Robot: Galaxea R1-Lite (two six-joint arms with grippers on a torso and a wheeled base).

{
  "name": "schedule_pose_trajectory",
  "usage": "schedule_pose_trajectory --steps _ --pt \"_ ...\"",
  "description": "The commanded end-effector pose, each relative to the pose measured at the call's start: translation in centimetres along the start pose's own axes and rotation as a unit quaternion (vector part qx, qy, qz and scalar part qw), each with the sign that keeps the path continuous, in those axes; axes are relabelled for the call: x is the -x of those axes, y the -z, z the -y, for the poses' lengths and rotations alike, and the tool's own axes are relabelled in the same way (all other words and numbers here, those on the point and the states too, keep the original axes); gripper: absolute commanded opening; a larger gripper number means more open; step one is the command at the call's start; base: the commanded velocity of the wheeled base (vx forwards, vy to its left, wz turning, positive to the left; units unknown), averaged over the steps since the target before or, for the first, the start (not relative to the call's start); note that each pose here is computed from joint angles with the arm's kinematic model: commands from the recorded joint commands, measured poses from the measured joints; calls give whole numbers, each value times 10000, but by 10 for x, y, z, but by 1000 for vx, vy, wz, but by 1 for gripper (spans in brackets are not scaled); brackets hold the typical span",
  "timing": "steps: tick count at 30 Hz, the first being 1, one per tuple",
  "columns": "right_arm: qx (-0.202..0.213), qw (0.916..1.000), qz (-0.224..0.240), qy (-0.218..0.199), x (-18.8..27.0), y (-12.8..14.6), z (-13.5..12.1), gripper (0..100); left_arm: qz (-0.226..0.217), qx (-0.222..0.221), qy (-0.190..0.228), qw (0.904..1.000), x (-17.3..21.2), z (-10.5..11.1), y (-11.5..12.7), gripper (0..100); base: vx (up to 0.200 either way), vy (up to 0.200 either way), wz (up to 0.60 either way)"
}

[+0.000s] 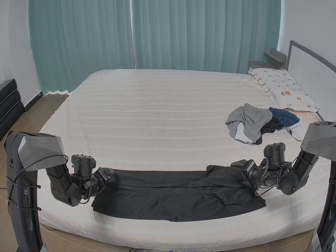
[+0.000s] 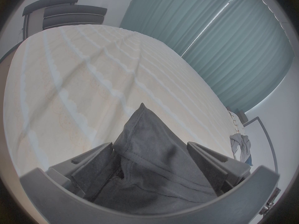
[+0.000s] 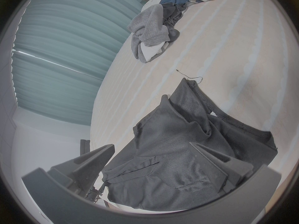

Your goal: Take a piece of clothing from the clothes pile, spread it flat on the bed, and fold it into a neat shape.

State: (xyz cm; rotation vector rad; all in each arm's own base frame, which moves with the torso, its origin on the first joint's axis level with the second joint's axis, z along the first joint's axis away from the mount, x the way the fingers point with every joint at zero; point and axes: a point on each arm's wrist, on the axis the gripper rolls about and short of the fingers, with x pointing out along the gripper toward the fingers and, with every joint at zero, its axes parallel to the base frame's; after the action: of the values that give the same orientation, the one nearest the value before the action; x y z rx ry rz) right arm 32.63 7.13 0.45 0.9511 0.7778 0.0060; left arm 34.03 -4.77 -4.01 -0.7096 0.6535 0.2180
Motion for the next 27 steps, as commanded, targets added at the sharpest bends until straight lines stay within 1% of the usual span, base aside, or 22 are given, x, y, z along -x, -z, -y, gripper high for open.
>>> schedule_pose_trajectory --steps 1,3,4,7,12,14,16,19,20,22,24,25,27 --pt "24 10000 8 -10 1 1 -2 100 25 -50 -60 10000 -6 -2 2 100 0 0 0" --pt "43 10000 18 -20 2 2 -3 100 36 -82 -92 9999 -8 -3 3 100 0 0 0" --pt "62 9999 45 -73 7 2 -7 100 70 -91 -135 9998 -9 -3 3 0 0 0 0" --pt "106 9999 53 -93 11 2 -9 100 113 -97 -145 9998 -10 -3 2 0 0 0 0" --pt "341 9994 25 53 14 6 -4 100 431 -18 -237 9988 -8 -1 -4 0 0 0 0" --pt "386 9992 24 99 15 7 -3 100 493 -20 -232 9985 -7 0 -3 0 0 0 0" --pt "525 9983 -51 244 15 15 -2 100 647 3 -158 9978 -5 2 -6 0 0 0 0" --pt "671 9965 -48 504 14 19 -1 100 720 41 -90 9974 -3 4 -8 0 0 0 0" --pt "681 9963 -60 524 14 20 -1 100 726 49 -84 9973 -3 5 -9 0 0 0 0" --pt "694 9956 -97 630 11 20 1 100 763 217 -33 9968 -1 7 -11 0 0 0 0" --pt "697 9955 -113 628 11 21 1 100 773 258 -19 9967 0 7 -11 0 0 0 0" --pt "711 9951 -196 659 5 26 3 100 826 446 80 9955 3 11 -15 0 0 0 0" --pt "708 9948 -211 706 -4 28 6 100 849 529 126 9949 5 13 -17 0 0 0 0"
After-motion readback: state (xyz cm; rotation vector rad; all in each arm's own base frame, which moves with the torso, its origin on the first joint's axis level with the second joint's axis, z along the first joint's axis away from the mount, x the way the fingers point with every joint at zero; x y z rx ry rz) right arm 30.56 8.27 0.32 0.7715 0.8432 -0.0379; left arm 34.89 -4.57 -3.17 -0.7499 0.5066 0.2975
